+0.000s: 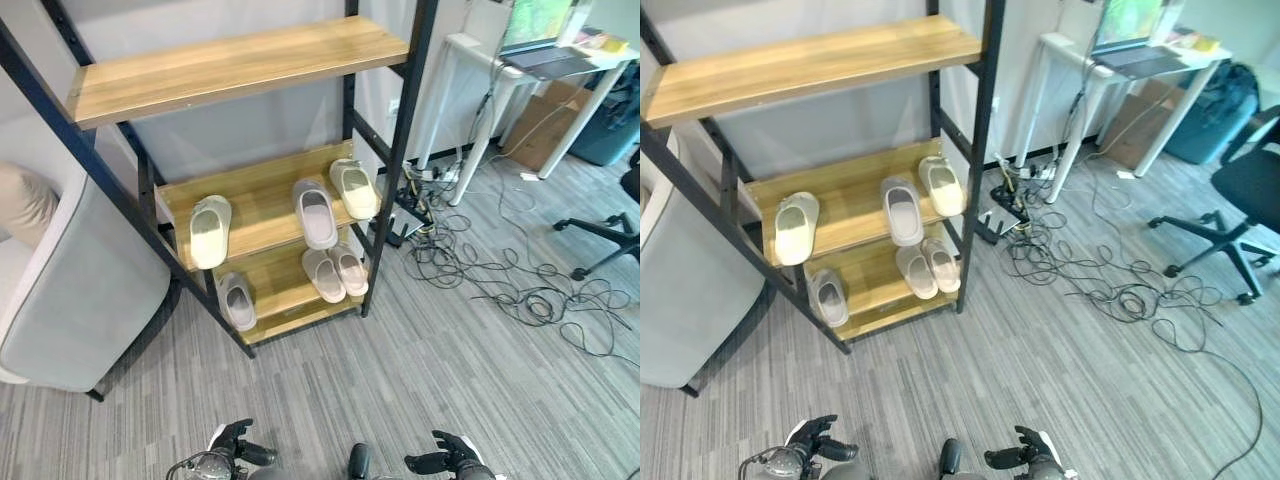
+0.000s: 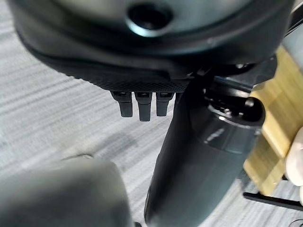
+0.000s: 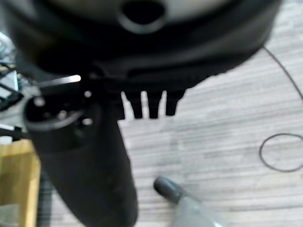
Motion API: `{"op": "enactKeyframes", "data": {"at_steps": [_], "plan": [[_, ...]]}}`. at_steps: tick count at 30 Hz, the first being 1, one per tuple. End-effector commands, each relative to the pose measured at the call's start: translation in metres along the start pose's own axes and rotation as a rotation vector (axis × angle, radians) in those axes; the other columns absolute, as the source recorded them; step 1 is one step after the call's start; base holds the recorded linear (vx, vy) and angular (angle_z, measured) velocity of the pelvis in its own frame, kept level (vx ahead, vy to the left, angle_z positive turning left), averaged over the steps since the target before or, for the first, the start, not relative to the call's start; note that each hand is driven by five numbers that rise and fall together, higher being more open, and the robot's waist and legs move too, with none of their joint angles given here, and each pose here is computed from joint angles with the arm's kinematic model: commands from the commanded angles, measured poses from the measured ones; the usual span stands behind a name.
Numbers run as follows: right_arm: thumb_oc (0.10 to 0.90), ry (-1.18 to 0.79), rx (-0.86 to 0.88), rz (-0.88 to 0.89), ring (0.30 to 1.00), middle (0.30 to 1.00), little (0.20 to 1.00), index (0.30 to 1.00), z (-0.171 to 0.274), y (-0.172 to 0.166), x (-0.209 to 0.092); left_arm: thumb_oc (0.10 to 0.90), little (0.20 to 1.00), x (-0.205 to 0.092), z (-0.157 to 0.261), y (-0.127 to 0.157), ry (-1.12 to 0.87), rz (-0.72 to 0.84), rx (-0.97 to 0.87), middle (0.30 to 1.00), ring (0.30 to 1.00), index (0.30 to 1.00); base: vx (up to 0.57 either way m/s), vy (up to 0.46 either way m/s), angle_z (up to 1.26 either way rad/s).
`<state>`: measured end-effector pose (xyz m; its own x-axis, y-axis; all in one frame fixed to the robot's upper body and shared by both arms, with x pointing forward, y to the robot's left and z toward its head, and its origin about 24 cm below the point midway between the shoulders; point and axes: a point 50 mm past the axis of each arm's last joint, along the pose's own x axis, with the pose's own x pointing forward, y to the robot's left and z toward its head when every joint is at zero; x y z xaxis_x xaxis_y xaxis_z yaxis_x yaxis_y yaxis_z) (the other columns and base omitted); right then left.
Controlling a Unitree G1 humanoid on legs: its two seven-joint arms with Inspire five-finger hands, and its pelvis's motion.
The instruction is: Arrange the slippers neatly on the shoe rack.
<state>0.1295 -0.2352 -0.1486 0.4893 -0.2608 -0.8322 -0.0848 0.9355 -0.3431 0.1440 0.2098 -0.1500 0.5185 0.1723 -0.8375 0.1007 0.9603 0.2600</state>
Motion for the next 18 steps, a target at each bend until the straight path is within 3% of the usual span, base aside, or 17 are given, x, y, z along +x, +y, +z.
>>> {"op": "enactKeyframes", "data": {"at_steps": [1,10,18], "plan": [[0.800,-0.010,0.014,-0.046,0.900,0.900,0.900,0.900,-0.004,-0.014,-0.001,0.800,0.900,-0.004,-0.015,-0.004,0.029,-0.011,0.037,0.900,0.900,0.900,0.19,0.020,0.43],[0.800,0.021,-0.008,-0.005,0.900,0.900,0.900,0.900,-0.015,0.001,-0.004,0.800,0.900,-0.007,-0.031,0.001,0.079,-0.010,0.034,0.900,0.900,0.900,0.27,0.084,0.00],[0.800,-0.033,0.006,0.018,0.900,0.900,0.900,0.900,0.001,0.006,-0.002,0.800,0.900,-0.004,-0.018,0.014,0.039,0.014,0.065,0.900,0.900,0.900,0.14,0.103,0.07]]}}
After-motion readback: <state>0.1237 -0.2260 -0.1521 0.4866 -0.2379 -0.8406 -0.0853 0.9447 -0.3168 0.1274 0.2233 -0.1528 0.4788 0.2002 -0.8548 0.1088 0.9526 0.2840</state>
